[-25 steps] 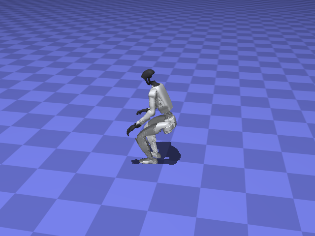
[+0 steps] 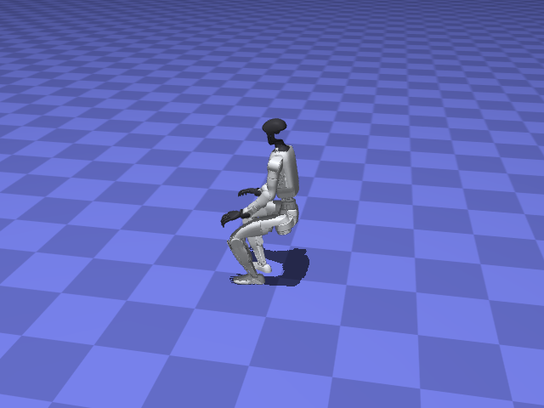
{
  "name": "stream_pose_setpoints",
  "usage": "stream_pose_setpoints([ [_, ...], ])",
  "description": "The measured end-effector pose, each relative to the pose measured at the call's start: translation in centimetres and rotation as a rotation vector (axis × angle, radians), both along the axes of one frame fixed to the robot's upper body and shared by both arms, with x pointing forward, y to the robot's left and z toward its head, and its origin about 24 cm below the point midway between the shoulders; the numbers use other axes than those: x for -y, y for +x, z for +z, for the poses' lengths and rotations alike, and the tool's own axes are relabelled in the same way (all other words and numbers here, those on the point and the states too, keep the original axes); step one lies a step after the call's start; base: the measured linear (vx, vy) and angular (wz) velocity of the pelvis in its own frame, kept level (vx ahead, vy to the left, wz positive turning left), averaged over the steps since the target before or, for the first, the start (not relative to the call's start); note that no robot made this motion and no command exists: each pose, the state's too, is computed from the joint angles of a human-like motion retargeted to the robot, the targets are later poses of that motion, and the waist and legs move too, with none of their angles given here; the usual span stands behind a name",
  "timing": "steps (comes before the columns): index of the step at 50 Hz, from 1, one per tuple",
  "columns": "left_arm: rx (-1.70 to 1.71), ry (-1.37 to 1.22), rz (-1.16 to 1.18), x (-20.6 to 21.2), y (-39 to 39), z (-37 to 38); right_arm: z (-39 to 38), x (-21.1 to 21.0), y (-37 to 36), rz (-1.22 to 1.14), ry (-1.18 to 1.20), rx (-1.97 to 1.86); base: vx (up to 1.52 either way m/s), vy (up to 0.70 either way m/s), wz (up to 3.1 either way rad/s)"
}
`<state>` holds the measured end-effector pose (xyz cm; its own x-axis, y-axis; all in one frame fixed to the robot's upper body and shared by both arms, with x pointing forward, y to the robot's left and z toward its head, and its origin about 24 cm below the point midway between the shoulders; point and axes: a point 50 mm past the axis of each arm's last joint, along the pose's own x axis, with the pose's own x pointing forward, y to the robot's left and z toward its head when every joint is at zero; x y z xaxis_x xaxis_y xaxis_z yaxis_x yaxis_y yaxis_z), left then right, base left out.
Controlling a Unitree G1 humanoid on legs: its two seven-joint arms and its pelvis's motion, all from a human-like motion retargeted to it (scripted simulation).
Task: Upper body actions
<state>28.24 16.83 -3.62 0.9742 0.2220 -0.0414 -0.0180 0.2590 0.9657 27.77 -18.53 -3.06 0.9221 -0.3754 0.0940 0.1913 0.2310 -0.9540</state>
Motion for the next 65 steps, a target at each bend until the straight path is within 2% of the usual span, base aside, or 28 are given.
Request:
stream_pose_setpoints([
  [24, 0.058, 0.015, 0.010, -0.4, -0.1, 0.4, 0.1, -0.5, 0.4, 0.006, 0.036, -0.016, 0.00, 0.00, 0.00],
  [43, 0.367, 0.029, -0.075, -1.9, 0.7, 7.1, 5.6, 4.1, -1.6, -0.021, 0.039, 0.304, 0.09, -0.04, 0.05],
  [48, 0.243, 0.062, -0.070, -2.4, 0.3, 5.5, 3.6, 4.0, -2.2, -0.008, 0.168, 0.205, 0.18, -0.09, 0.05],
  [53, 0.131, 0.116, -0.041, -3.2, 0.1, 3.2, 0.9, 3.9, -1.7, 0.002, 0.203, 0.054, 0.11, -0.09, 0.02],
  [59, -0.061, 0.007, 0.022, -4.3, -0.9, -1.3, -3.2, 3.1, -1.7, 0.010, 0.249, -0.186, 0.08, -0.04, -0.15],
  [65, -0.229, 0.062, 0.069, -6.3, -3.2, -3.9, -6.7, 2.8, -4.2, -0.029, 0.420, -0.420, 0.15, 0.03, -0.37],
])
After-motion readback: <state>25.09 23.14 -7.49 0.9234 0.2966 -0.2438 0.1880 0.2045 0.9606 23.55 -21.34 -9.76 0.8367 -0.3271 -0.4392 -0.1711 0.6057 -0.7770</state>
